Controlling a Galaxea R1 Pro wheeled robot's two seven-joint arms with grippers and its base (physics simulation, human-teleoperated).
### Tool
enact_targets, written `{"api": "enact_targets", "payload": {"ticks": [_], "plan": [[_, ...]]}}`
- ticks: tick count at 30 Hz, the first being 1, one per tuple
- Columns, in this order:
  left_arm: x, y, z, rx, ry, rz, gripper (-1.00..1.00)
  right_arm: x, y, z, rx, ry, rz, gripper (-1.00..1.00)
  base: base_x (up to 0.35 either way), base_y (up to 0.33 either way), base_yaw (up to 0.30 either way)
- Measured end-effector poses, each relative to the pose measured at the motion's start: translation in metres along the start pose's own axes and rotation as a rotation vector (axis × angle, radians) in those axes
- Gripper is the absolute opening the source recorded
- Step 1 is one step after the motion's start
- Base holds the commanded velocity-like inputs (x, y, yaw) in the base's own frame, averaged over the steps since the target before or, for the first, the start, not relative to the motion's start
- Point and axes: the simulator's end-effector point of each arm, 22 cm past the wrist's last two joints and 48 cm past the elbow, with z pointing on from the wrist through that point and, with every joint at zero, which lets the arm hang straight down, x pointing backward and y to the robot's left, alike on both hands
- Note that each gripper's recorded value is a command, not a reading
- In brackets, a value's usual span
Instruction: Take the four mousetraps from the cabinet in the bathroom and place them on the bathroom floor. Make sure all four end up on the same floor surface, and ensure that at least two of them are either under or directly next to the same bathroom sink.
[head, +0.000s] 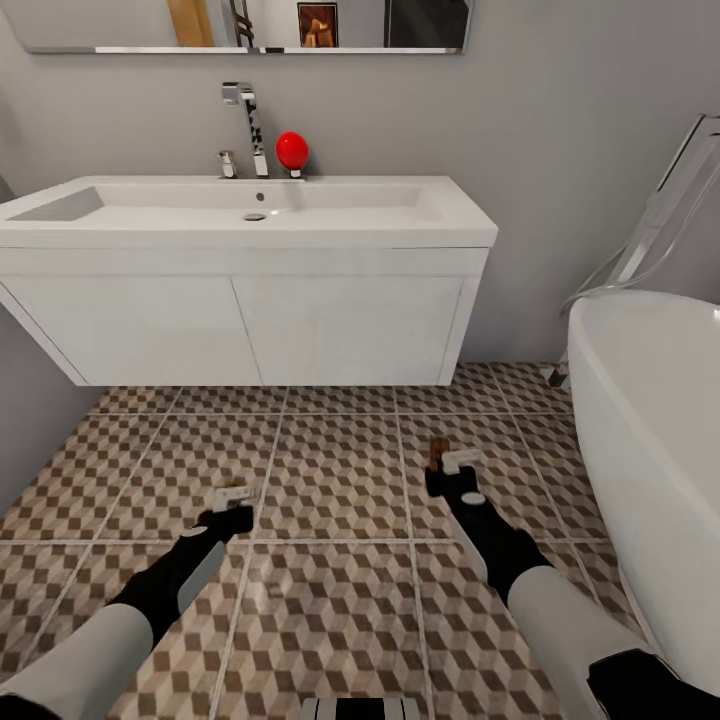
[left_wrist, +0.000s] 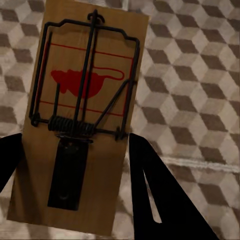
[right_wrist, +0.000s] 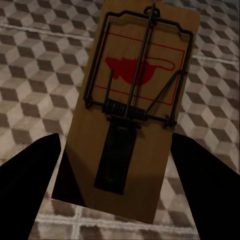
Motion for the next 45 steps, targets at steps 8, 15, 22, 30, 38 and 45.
{"api": "enact_targets", "payload": {"ticks": [8, 15, 22, 30, 38, 45], "plan": [[-0.007, -0.01, -0.018, 0.038, 0.173, 0.077, -1.0, -0.019, 0.002, -0.002, 0.003, -0.028, 0.008, -1.0, 0.0, 0.0, 0.0], [-0.006, -0.023, -0.02, 0.057, 0.178, 0.075, -1.0, -0.021, 0.012, -0.003, -0.011, -0.023, 0.012, -1.0, 0.0, 0.0, 0.0], [-0.01, -0.021, -0.021, 0.048, 0.172, 0.076, -1.0, -0.004, 0.012, -0.003, -0.011, 0.054, 0.0, -1.0, 0.0, 0.0, 0.0], [-0.02, 0.007, -0.024, -0.081, 0.172, 0.06, -1.0, -0.001, 0.013, -0.003, -0.013, 0.066, 0.0, -1.0, 0.0, 0.0, 0.0], [-0.071, -0.019, -0.04, -0.028, 0.068, 0.057, -1.0, -0.002, 0.017, -0.004, -0.018, 0.064, 0.002, -1.0, 0.0, 0.0, 0.0], [-0.073, -0.023, -0.041, -0.022, 0.066, 0.061, -1.0, -0.002, 0.017, -0.004, -0.018, 0.065, 0.002, -1.0, 0.0, 0.0, 0.0]]}}
